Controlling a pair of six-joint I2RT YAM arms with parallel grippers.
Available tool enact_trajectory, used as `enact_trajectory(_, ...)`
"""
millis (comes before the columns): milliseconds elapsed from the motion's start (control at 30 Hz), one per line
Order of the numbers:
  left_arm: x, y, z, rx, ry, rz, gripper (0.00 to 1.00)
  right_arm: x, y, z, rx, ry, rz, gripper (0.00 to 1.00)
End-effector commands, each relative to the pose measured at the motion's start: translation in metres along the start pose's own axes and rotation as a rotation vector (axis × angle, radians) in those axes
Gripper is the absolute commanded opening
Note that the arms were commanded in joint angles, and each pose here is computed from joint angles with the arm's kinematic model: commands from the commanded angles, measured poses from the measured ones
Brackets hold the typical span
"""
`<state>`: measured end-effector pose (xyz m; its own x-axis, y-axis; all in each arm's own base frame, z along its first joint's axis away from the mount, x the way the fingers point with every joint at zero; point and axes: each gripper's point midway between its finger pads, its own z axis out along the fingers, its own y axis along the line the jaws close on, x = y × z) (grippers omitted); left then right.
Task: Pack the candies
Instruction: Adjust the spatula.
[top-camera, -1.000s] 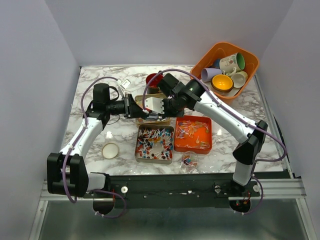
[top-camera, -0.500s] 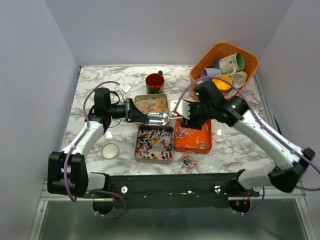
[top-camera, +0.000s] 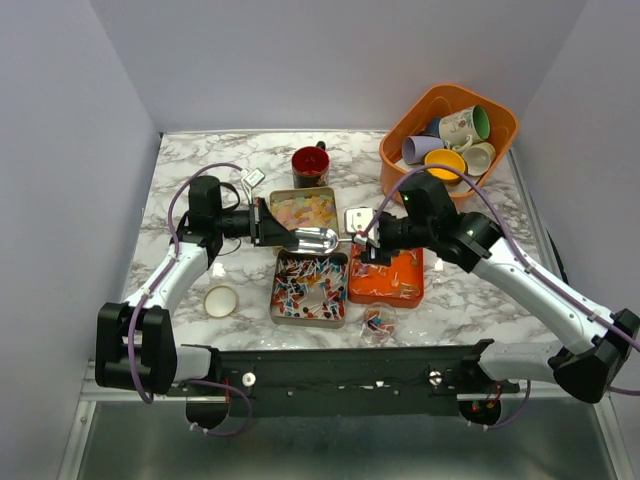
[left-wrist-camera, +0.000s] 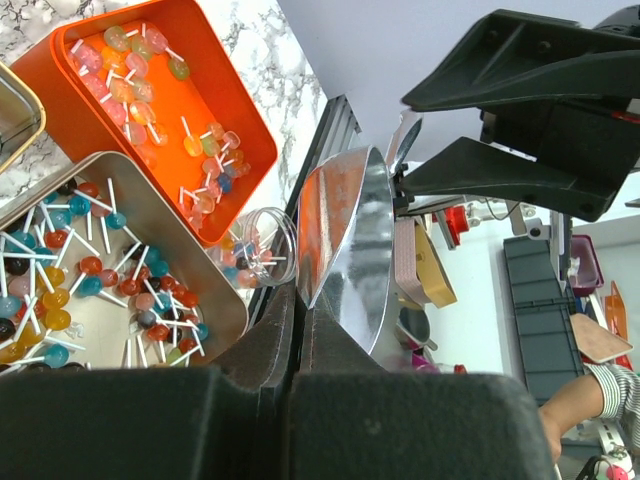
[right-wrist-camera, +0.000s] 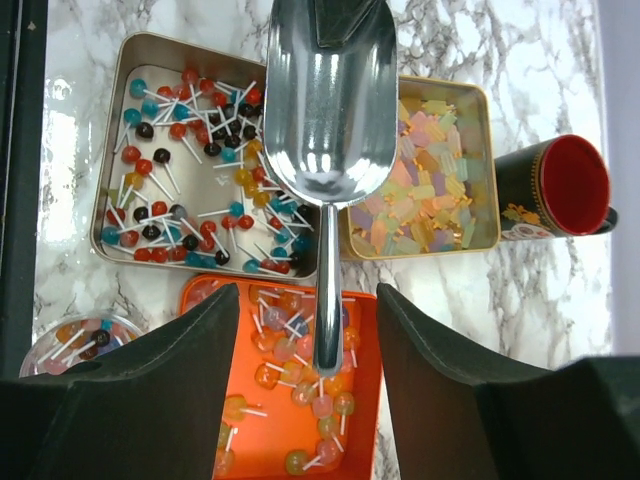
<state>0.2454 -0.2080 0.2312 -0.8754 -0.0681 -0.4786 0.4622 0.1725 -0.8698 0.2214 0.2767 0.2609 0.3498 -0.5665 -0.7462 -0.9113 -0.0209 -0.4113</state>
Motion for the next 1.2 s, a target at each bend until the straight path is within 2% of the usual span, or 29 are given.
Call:
enact_trajectory(0, 0.009, -0.01, -0.003, 0.036, 0.024, 0.02, 0.0, -0.01, -0.007, 0.013, -0.03, -0.037, 0.028, 0.61)
enact_trajectory(500, 0.002, -0.005, 0.0, 0.03, 0.015, 0.004, 0.0, -0.006, -0.005, 0.027, -0.065, -0.047, 0.023, 0.34)
enact_trajectory(700, -0.001, -0.002, 0.002, 0.02, 0.01, -0.003, 0.0, -0.005, -0.017, 0.029, -0.013, -0.028, 0.033, 0.14)
enact_trajectory(767, -0.004, 0.004, 0.0, -0.032, -0.014, -0.023, 0.18, -0.003, -0.022, 0.027, 0.005, -0.007, 0.011, 0.05)
enact_trajectory(800, -0.005, 0.017, -0.003, -0.119, -0.042, -0.049, 0.31, -0.002, -0.023, 0.024, -0.003, 0.015, 0.003, 0.02)
enact_trajectory(833, -0.006, 0.02, -0.006, -0.166, -0.062, -0.045, 0.51, 0.001, -0.023, 0.023, -0.011, 0.034, -0.011, 0.01)
enact_trajectory(900, 0.001, 0.051, -0.019, -0.352, -0.117, -0.11, 0.6, 0.015, -0.016, 0.018, -0.061, 0.11, -0.076, 0.01)
enact_trajectory(933, 0.003, 0.052, -0.025, -0.387, -0.148, -0.116, 0.64, 0.019, -0.018, 0.02, -0.074, 0.138, -0.095, 0.01)
enact_trajectory(1000, 0.014, 0.081, -0.042, -0.531, -0.217, -0.206, 0.66, 0.039, -0.012, 0.015, -0.134, 0.238, -0.14, 0.01)
enact_trajectory(1100, 0.029, 0.104, -0.065, -0.631, -0.312, -0.378, 0.7, 0.058, -0.012, 0.011, -0.219, 0.358, -0.199, 0.01)
enact_trajectory(1167, 0.033, 0.115, -0.08, -0.679, -0.389, -0.493, 0.78, 0.069, -0.019, 0.011, -0.246, 0.453, -0.25, 0.01)
